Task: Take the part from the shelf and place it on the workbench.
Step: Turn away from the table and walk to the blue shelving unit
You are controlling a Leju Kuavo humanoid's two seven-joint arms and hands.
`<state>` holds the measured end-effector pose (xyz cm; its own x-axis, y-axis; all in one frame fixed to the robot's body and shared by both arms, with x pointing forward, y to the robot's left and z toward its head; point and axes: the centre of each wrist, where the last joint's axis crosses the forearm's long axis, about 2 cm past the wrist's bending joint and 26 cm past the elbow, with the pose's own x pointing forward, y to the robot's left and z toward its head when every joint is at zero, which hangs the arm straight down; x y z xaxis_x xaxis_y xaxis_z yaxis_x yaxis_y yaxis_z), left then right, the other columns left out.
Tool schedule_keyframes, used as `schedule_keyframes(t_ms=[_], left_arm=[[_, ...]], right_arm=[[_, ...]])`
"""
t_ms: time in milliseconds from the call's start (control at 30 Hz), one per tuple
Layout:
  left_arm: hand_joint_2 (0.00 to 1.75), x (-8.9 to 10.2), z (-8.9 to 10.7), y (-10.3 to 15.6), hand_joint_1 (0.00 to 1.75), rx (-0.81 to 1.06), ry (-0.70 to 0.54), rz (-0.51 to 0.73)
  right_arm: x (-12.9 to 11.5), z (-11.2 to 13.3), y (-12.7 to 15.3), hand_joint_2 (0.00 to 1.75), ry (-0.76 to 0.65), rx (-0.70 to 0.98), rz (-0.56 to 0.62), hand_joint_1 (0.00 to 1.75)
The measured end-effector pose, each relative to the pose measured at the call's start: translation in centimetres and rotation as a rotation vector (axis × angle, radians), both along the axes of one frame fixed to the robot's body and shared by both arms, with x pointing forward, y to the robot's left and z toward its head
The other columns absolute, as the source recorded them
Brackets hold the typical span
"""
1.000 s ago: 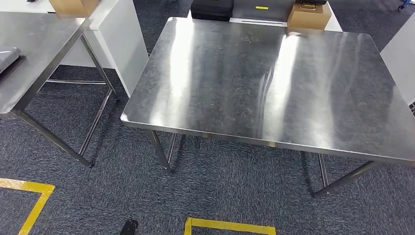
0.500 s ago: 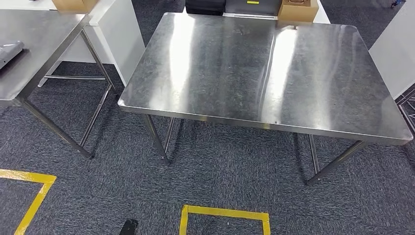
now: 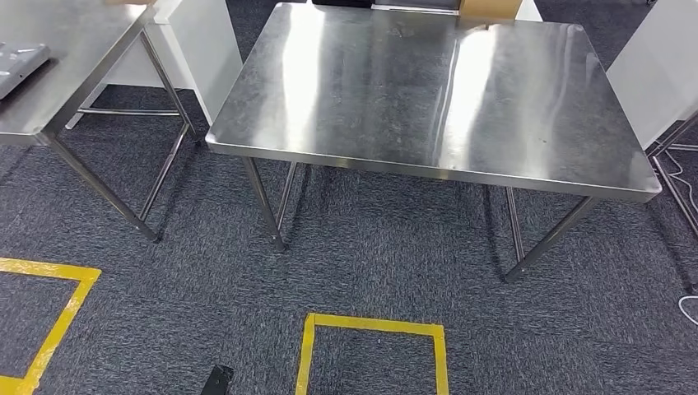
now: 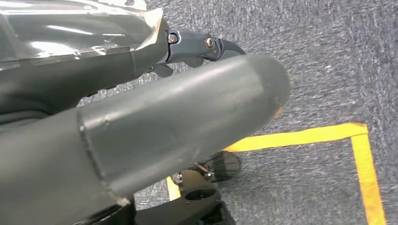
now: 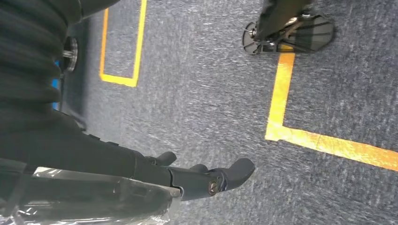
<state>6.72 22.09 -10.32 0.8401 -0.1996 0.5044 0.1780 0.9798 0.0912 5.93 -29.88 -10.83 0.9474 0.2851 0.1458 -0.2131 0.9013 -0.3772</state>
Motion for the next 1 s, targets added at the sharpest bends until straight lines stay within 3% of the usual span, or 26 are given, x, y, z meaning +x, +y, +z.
schedule_keyframes(t_ms=[433, 567, 800, 933, 1000], left_arm=[[0.0, -0.39, -0.07, 0.04, 0.0, 0.003, 0.009, -0.006], [0.0, -0.11, -0.05, 0.21, 0.0, 0.008, 0.002, -0.008], [0.0, -0.08, -0.01, -0.02, 0.0, 0.003, 0.0, -0.014], [0.0, -0.02, 0.01, -0.08, 0.0, 0.002, -0.001, -0.021], [0.0, 0.08, 0.03, -0.11, 0.0, 0.002, -0.002, -0.022]], right_arm=[[-0.31, -0.05, -0.01, 1.75, 0.003, 0.008, 0.01, 0.0], [-0.15, -0.03, 0.24, 0.0, -0.014, 0.017, 0.023, 0.0], [-0.3, -0.06, -0.05, 0.0, -0.042, 0.036, 0.049, 0.0], [-0.26, -0.07, -0.34, 1.75, -0.046, 0.054, 0.053, 0.0], [-0.13, -0.05, -0.4, 1.75, -0.047, 0.056, 0.056, 0.0]])
